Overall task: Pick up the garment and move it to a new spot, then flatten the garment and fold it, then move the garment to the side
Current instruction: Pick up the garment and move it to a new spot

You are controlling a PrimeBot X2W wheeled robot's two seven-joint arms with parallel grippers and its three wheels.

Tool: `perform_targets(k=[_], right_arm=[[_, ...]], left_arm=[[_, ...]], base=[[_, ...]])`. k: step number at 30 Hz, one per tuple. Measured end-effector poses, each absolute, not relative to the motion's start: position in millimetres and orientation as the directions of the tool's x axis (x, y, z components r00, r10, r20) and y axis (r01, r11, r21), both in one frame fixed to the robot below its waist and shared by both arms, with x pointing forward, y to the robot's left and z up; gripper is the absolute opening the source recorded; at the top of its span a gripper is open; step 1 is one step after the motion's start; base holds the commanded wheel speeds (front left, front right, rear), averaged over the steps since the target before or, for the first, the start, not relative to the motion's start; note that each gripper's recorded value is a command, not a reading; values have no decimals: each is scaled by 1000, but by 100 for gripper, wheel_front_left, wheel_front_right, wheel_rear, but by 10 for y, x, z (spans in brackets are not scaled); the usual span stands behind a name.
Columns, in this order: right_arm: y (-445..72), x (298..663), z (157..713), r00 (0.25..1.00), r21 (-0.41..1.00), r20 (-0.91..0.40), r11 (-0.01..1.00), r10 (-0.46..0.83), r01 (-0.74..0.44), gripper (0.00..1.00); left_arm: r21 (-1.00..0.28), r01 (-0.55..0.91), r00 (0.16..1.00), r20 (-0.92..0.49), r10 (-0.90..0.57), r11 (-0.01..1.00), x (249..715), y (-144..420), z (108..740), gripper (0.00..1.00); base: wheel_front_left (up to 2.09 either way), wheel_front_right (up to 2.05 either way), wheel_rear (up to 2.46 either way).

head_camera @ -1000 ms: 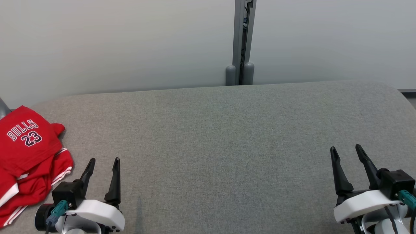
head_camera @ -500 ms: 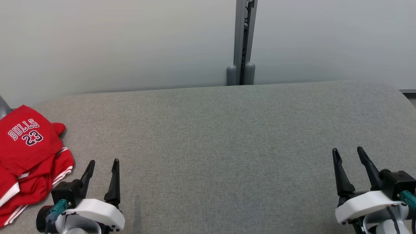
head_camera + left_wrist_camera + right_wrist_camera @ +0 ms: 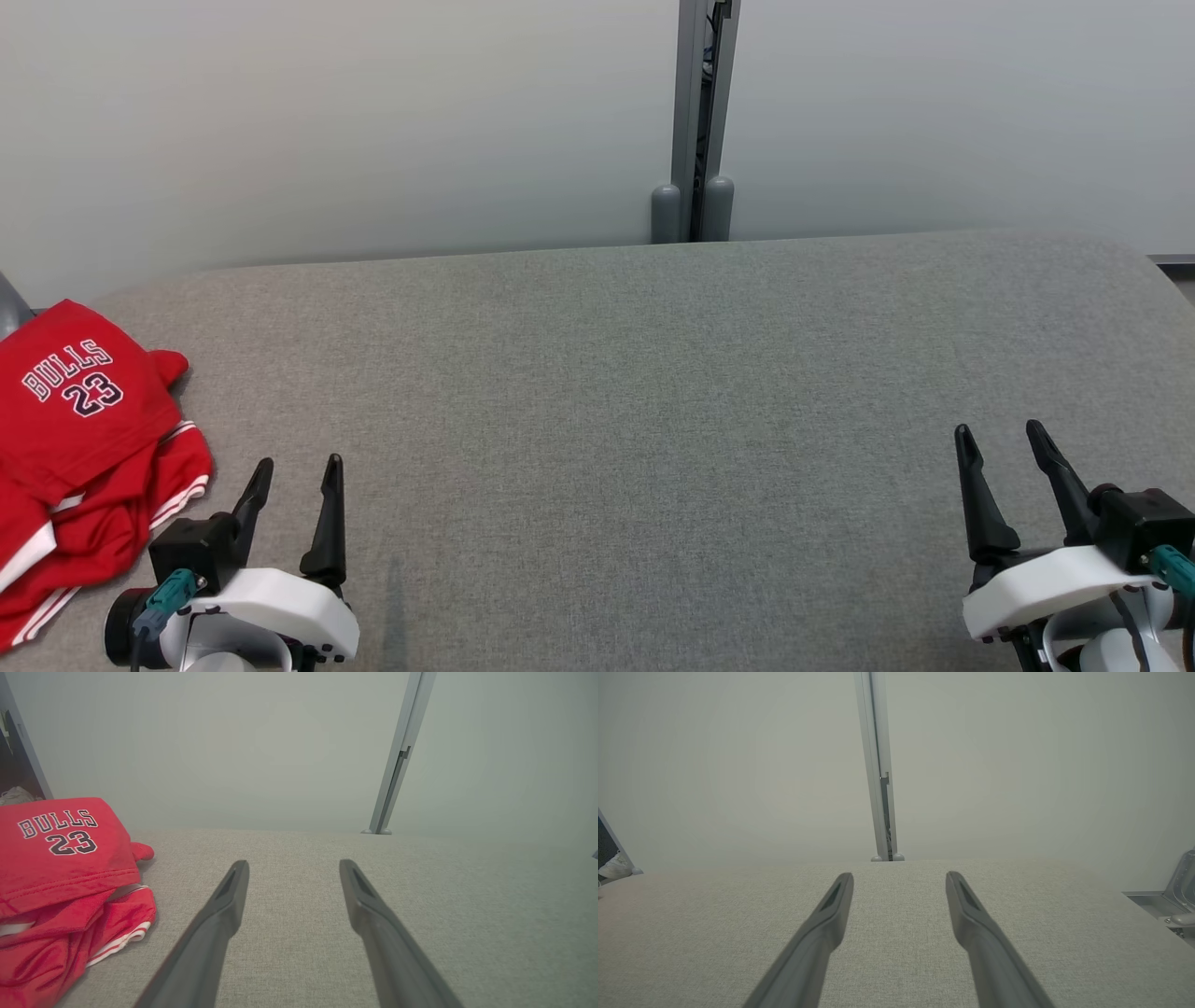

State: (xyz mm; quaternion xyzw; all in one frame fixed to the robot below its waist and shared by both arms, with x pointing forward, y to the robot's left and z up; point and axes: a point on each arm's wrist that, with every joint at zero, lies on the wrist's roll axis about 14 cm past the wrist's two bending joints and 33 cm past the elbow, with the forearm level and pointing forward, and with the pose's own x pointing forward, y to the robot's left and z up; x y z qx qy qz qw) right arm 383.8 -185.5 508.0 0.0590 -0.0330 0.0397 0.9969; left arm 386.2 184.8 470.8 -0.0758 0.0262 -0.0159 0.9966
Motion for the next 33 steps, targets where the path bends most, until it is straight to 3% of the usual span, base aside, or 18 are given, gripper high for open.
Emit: perform_targets(k=[15,33], right_arm=[[-1768,3894,5077,993,117,69,987,99,-107,100],[-574,4248,5179,911,123,99,904,400,-410,100]], left_arm=[[-146,1,998,-56,-9,989,3814,1943,4692,100],[-138,-298,954,-8,300,945,3257,3002,4853,100]], base=[[0,0,0],[0,0,0]])
